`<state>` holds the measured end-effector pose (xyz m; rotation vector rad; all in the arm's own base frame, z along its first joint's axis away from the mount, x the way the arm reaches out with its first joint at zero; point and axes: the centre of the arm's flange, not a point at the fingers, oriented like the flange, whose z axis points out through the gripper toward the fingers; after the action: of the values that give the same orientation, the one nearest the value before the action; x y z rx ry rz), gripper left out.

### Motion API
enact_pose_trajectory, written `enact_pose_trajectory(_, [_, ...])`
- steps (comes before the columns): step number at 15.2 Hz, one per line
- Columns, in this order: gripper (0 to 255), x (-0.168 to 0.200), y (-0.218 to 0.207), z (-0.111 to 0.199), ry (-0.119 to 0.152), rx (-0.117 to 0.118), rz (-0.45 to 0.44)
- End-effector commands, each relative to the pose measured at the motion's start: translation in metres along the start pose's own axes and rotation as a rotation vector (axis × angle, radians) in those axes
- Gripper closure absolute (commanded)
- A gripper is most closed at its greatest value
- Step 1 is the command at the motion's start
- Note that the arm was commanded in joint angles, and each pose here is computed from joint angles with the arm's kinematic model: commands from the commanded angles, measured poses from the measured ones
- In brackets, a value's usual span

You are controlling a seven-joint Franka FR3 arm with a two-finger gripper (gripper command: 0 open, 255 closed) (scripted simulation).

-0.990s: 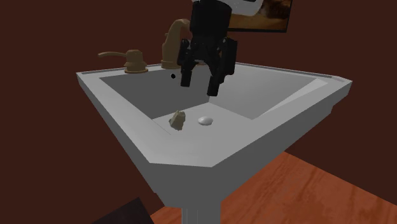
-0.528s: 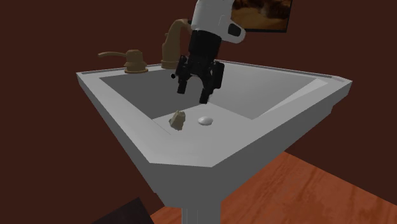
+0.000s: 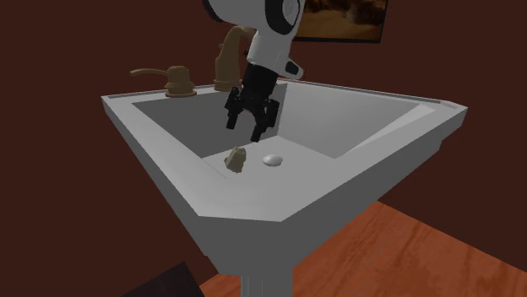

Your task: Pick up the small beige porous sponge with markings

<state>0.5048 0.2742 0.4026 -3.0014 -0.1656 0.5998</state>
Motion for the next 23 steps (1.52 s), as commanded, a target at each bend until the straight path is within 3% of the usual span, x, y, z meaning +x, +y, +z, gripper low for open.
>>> enact_pose_trajectory(1, [0, 0.007, -0.005, 0.008, -0.006, 0.004, -0.006])
enact_pose_trajectory(9, [0, 0.02, -0.002, 0.04, -0.006, 0.004, -0.006])
enact_pose_trajectory(10, [255, 0.021, -0.002, 0.041, -0.006, 0.004, -0.006])
enact_pose_trajectory(19, [255, 0.02, -0.002, 0.04, -0.006, 0.004, -0.006])
enact_pose_trajectory(23, [255, 0.012, -0.004, 0.021, -0.006, 0.004, -0.006])
